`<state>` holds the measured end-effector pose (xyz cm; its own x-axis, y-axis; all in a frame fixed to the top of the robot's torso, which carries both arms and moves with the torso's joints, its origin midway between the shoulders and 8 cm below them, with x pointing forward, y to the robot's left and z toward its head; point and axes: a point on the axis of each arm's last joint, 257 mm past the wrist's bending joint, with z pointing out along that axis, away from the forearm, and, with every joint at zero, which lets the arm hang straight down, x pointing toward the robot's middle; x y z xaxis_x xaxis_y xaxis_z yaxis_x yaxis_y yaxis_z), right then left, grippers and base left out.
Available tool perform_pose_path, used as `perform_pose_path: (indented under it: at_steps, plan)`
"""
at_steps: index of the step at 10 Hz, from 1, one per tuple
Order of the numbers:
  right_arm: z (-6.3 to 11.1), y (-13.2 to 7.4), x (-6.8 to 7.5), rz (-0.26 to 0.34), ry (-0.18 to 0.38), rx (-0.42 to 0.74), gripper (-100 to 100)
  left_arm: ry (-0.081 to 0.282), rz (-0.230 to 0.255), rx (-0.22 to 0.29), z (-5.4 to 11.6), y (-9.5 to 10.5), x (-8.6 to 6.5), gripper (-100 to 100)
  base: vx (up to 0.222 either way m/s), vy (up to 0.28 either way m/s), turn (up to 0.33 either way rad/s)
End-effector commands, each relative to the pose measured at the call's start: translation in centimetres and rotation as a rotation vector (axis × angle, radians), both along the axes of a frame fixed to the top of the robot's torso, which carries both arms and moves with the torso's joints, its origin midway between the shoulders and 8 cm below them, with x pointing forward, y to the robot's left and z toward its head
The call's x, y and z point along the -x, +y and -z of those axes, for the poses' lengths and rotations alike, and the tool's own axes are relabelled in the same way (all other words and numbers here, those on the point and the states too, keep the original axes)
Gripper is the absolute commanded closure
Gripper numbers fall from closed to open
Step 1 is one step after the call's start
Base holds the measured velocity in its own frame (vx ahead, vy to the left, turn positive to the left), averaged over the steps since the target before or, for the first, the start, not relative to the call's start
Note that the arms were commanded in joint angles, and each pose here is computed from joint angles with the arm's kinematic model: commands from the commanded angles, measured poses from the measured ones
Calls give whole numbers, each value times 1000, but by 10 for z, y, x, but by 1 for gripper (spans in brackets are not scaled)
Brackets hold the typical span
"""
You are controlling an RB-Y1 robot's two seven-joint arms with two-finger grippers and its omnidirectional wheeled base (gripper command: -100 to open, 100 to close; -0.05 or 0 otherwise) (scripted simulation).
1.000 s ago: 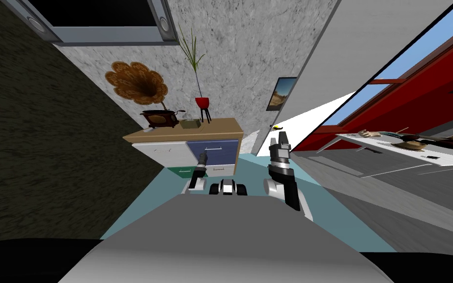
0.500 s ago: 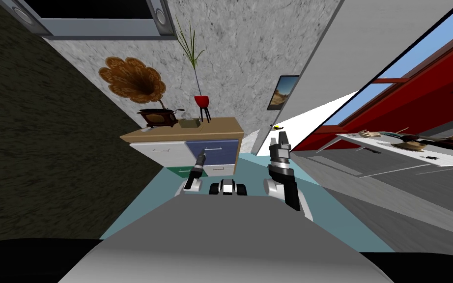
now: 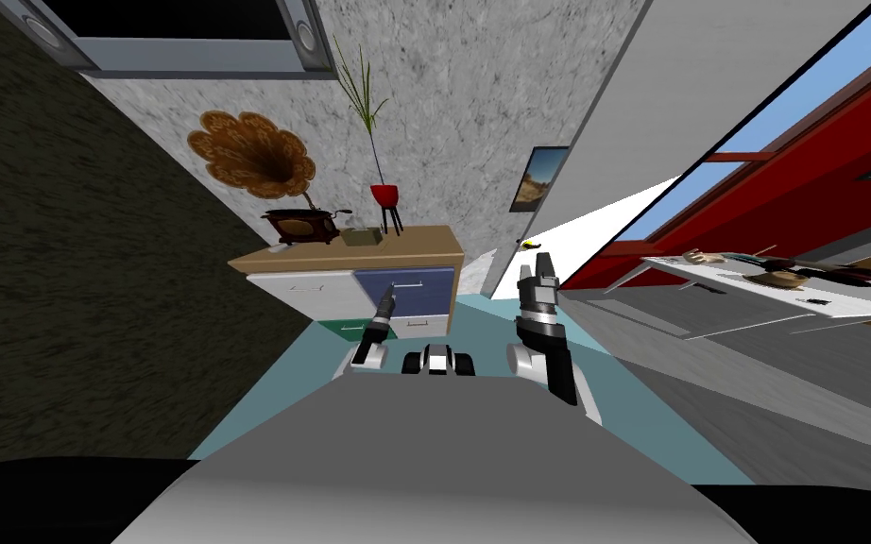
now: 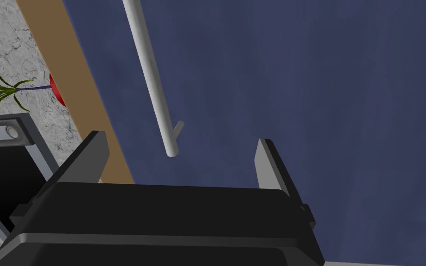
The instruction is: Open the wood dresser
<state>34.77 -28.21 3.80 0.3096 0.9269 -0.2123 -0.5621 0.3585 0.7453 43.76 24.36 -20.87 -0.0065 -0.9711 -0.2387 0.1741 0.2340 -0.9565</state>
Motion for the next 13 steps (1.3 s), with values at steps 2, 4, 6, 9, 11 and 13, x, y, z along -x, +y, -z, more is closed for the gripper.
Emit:
perform_pose_path:
  at_steps: [2,4,6,9,11,13]
  plan:
    - [0,0,0,0,0,0,0,-17,-24,74,-9,-10,-2,-100,-3,-7,-1]
    - [0,0,0,0,0,0,0,-26,-43,129,-13,-17,-4,-100,0,0,0]
    - [0,0,0,0,0,0,0,-33,-58,172,-16,-22,-5,-100,0,0,0]
    - [0,0,0,0,0,0,0,-32,-59,161,-26,-20,-4,-100,52,13,-15]
    - [0,0,0,0,0,0,0,-31,-55,161,-18,-21,-5,100,5,-1,12]
    - [0,0,0,0,0,0,0,-35,-54,162,-25,-21,-1,100,-65,-8,6]
